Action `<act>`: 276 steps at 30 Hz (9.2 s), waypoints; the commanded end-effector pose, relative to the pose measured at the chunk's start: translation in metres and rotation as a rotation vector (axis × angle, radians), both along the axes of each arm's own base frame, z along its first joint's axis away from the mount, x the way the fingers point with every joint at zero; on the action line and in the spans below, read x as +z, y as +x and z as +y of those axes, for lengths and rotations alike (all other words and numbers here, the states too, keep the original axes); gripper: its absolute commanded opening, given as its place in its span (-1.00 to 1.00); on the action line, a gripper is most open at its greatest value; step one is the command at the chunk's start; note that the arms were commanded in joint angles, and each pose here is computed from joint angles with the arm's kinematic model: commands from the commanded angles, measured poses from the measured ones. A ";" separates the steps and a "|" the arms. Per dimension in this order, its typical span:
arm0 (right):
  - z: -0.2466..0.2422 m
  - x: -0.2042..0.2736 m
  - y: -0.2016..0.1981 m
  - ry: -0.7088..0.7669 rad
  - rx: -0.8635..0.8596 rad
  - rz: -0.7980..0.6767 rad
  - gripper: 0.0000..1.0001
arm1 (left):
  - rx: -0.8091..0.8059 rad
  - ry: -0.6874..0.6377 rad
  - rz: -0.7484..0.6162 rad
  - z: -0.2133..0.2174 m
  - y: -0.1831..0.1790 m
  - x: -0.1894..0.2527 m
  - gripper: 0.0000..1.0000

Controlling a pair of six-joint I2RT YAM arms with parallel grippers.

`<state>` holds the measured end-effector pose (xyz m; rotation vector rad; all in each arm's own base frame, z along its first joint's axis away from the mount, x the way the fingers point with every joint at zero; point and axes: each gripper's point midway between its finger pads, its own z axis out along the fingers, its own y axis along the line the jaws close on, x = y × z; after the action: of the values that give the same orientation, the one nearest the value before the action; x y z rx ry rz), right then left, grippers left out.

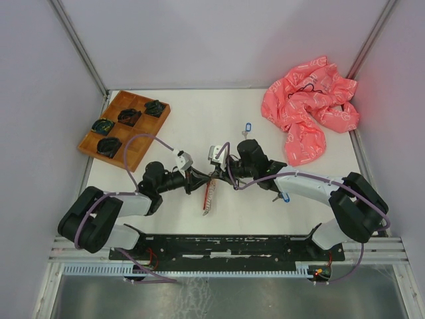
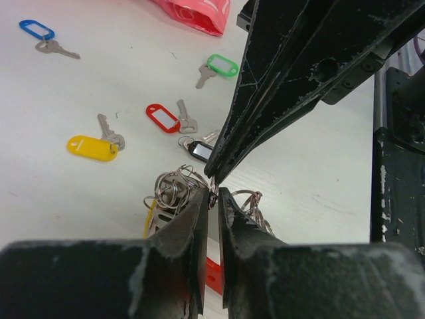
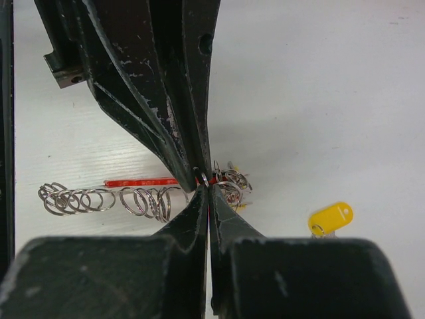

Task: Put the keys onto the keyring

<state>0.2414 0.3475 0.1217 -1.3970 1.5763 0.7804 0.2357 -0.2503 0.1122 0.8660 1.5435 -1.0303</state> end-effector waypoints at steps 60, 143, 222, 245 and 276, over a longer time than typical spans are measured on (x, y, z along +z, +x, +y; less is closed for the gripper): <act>-0.083 0.138 0.113 0.048 -0.475 -0.406 1.00 | 0.107 0.391 -0.422 0.002 0.117 0.143 -0.95; -0.008 0.221 0.054 0.427 0.176 -0.233 -0.99 | -0.080 0.055 -0.459 0.008 0.030 0.233 -0.34; -0.019 0.234 0.041 0.255 0.334 -0.505 0.24 | 0.045 0.458 -0.522 0.028 0.054 0.242 -0.95; -0.003 0.227 0.038 0.283 0.396 -0.457 -0.25 | -0.048 0.553 -0.570 -0.003 0.047 0.234 -0.95; -0.001 0.220 0.038 0.267 0.380 -0.451 -0.99 | -0.031 0.513 -0.602 0.002 0.037 0.218 -0.64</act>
<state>0.2803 0.3474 0.3102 -1.5893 0.9266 0.8269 0.2749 -0.2456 0.3051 1.4356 1.3926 -0.3420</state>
